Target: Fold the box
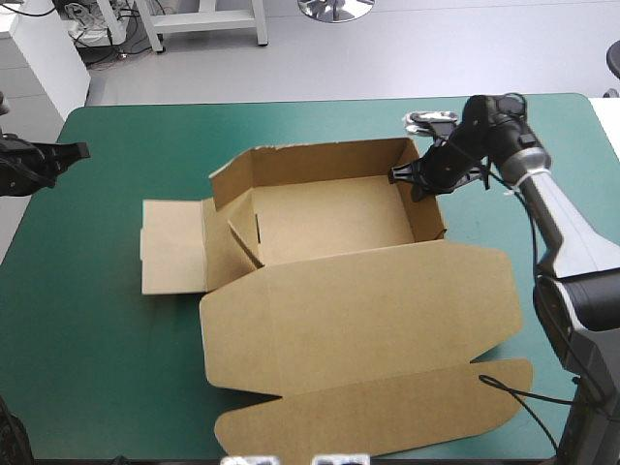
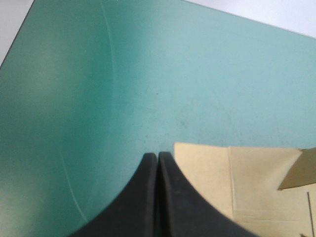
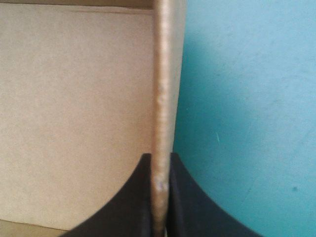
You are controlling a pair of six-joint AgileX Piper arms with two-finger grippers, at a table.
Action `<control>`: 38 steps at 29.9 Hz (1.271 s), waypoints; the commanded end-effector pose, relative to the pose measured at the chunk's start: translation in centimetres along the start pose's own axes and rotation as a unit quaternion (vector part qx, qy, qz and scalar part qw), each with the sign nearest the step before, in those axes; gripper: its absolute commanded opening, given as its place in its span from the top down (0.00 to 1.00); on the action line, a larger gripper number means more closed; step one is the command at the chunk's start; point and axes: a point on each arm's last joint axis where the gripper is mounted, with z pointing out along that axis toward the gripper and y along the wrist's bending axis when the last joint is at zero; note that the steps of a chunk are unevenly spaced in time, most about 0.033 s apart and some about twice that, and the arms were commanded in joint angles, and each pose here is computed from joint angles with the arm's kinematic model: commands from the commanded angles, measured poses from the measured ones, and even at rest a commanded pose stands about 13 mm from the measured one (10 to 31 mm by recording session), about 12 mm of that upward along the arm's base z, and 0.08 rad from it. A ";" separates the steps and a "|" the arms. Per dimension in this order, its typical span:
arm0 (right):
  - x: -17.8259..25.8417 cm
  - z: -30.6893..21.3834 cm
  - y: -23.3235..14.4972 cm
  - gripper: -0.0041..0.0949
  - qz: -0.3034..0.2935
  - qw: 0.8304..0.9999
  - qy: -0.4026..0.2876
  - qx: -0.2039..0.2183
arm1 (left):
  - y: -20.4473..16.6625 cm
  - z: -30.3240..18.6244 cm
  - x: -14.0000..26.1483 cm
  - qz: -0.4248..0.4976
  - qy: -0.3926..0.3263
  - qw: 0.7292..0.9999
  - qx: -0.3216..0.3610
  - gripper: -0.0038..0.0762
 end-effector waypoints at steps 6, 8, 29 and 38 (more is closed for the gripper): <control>0.9 -11.6 -2.3 0.98 0.033 0.980 -0.155 -0.117 | 0.6 -0.4 -1.9 -0.072 -0.071 0.989 0.108 0.96; 1.2 -13.4 -2.9 0.98 0.038 0.970 -0.188 -0.147 | 0.4 0.8 -2.1 -0.086 -0.058 0.983 0.154 0.96; 1.2 -16.5 -1.8 0.97 0.014 0.950 -0.271 -0.153 | -11.3 3.2 -1.5 -0.058 -0.009 0.884 0.464 0.96; 0.4 -15.2 -0.1 0.98 -0.005 0.956 -0.282 -0.080 | -12.1 2.2 -0.9 -0.035 0.014 0.864 0.502 0.96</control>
